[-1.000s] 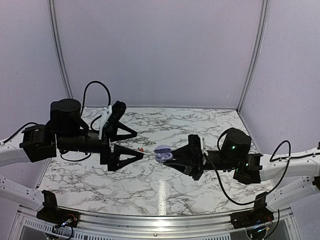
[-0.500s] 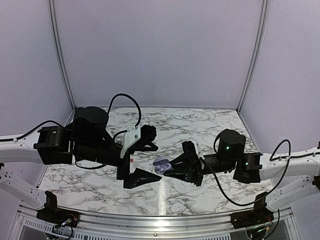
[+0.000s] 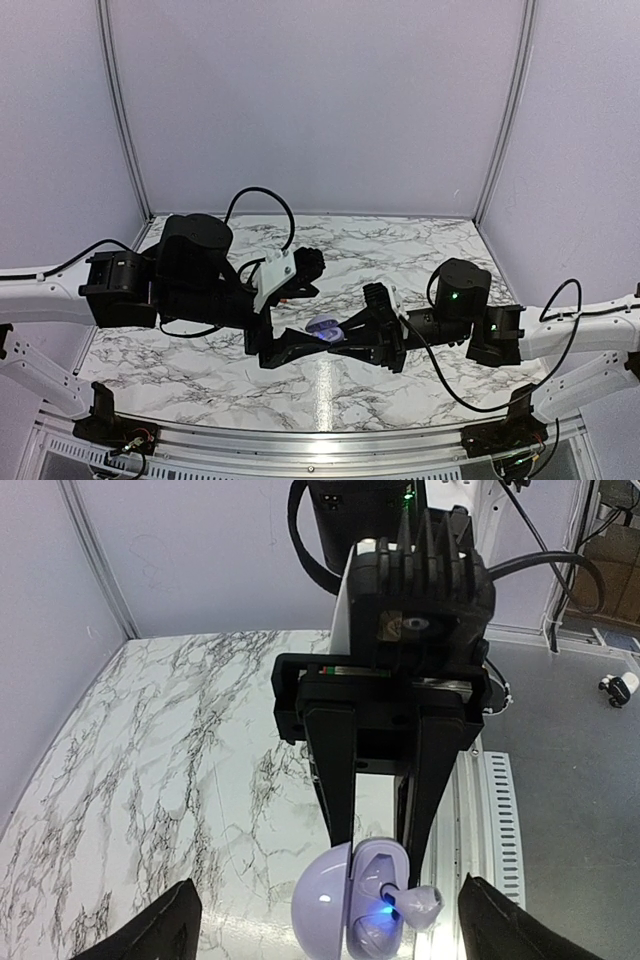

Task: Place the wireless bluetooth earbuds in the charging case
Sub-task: Adjust the right earbud in the right side groove of the charging case.

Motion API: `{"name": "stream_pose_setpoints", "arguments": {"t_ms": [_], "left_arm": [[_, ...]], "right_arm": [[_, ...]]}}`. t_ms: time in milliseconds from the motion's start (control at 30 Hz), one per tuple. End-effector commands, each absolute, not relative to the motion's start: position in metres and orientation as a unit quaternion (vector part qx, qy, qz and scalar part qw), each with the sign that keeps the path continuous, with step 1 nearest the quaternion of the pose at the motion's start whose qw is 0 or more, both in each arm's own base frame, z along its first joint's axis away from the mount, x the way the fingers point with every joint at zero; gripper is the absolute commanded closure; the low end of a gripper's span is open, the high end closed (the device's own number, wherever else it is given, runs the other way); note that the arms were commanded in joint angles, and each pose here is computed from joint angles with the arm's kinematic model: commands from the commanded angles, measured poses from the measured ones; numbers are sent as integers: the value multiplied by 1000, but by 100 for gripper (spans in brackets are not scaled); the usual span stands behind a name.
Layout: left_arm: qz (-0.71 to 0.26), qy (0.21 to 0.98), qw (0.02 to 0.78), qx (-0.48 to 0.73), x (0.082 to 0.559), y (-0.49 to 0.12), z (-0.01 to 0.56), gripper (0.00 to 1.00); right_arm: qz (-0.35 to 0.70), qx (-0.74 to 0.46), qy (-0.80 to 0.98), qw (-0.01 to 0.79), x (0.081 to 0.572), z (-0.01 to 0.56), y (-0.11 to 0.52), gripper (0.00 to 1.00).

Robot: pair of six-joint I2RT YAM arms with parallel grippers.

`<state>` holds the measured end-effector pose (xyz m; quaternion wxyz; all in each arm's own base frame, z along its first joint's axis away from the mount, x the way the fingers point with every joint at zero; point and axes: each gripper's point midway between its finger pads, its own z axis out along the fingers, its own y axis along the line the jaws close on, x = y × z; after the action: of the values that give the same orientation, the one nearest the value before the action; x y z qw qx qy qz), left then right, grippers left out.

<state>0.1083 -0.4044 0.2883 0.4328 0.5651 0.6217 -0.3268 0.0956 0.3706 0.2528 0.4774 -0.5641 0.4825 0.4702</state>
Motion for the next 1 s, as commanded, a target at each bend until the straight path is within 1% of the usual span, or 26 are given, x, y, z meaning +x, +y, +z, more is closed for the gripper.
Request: {"name": "stream_pose_setpoints", "arguments": {"t_ms": [0,733,967], "left_arm": [[-315,628,449,552,116,-406,299,9],[-295,643,455,541,127,-409,294,14],[-264,667,475,510,144,-407,296,17]], "right_arm": [[478,-566,461,490,91,275,373,100],[478,-567,456,492,89,278,374,100],[480,-568,454,490,87,279,373,100]]}}
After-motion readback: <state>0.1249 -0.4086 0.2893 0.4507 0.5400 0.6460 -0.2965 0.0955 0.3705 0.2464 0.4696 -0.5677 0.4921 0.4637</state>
